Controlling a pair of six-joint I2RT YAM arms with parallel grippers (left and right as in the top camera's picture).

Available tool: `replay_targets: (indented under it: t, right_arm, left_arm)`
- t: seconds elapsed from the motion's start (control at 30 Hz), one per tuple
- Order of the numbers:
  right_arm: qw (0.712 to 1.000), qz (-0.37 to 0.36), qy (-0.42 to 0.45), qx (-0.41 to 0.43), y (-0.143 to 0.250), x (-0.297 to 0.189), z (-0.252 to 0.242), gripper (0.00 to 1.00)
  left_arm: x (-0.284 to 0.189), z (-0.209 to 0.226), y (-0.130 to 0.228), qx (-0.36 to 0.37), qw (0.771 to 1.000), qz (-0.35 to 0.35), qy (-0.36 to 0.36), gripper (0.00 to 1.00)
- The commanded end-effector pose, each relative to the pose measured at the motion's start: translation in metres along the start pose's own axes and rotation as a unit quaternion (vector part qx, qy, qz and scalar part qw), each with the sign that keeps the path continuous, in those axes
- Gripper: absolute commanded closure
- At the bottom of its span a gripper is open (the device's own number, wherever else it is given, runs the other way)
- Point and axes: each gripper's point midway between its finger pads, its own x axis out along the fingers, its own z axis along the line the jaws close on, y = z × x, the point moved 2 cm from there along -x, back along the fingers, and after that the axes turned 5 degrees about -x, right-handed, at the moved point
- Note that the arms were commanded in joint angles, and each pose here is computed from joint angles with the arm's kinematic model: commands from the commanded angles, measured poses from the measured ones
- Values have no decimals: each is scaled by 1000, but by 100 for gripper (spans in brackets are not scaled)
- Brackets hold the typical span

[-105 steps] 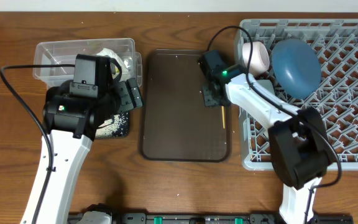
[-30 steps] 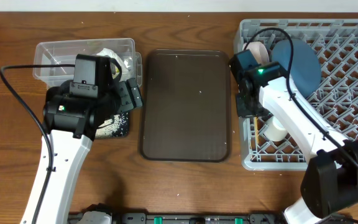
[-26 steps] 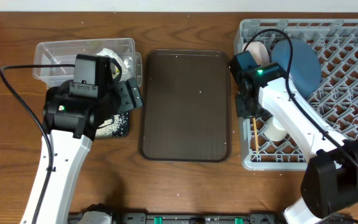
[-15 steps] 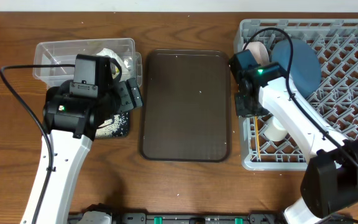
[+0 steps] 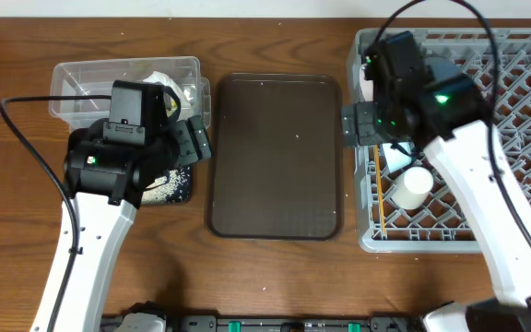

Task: Sort waste into correct bins and load items into the dishwasher rack
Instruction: 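Carry the second chopstick right and place it in the rack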

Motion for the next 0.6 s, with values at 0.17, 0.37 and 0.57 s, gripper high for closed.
replay_targets:
  t: [0.17, 0.37, 0.57]
  right_arm:
    - [996, -29, 79, 40, 1, -23, -32, 1]
    - [991, -70, 99, 65, -6, -42, -59, 1]
    - [983, -172, 48, 34, -37, -55, -77, 1]
  left_arm:
    - [3, 5, 1, 1, 1000, 3, -11, 10]
    - [3, 5, 1, 1, 1000, 3, -11, 10]
    - [3, 5, 1, 1, 1000, 3, -11, 10]
